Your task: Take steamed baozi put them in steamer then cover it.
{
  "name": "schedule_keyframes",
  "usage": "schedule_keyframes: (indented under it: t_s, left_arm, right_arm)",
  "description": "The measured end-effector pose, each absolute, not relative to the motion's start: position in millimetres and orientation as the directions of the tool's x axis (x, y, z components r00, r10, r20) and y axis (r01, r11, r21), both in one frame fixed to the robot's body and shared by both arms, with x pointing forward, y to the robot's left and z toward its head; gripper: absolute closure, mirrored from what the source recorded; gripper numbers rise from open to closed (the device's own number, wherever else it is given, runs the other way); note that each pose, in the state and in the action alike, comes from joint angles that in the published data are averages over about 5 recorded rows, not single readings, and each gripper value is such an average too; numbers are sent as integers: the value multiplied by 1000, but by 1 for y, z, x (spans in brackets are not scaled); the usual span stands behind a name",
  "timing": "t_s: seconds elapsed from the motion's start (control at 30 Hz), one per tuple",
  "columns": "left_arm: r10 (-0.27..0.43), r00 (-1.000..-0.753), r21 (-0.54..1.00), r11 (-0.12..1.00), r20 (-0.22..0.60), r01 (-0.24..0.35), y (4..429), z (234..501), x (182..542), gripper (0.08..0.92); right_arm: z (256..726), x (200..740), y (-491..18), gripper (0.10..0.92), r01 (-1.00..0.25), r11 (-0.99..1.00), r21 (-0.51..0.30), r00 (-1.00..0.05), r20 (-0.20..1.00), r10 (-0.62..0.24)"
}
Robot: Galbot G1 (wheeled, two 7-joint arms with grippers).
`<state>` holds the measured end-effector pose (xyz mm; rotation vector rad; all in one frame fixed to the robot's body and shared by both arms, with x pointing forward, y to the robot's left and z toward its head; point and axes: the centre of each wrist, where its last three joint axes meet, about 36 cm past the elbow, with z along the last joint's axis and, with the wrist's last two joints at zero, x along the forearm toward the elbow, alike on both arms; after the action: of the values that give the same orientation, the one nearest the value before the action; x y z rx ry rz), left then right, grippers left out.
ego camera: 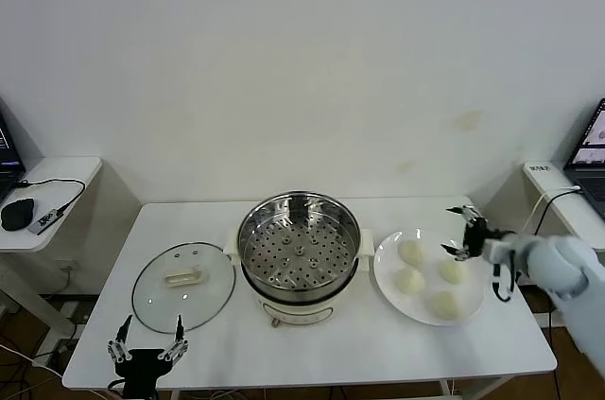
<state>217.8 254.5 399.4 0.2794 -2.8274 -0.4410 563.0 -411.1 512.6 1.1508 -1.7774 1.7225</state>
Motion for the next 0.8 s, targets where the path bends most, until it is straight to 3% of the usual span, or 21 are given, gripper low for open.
schedule_keyframes:
  t_s: [0.37, 0.8]
  left_arm:
    - [-245, -945, 342, 926, 216, -161, 260, 403, 221, 177]
    - [-260, -943, 362, 916, 206, -174, 267, 404, 218, 177]
  right_arm:
    - [473, 605, -385, 200, -885, -256, -388, -352, 920, -174]
    - [467, 648, -361, 200, -891, -278, -359, -341, 933, -113]
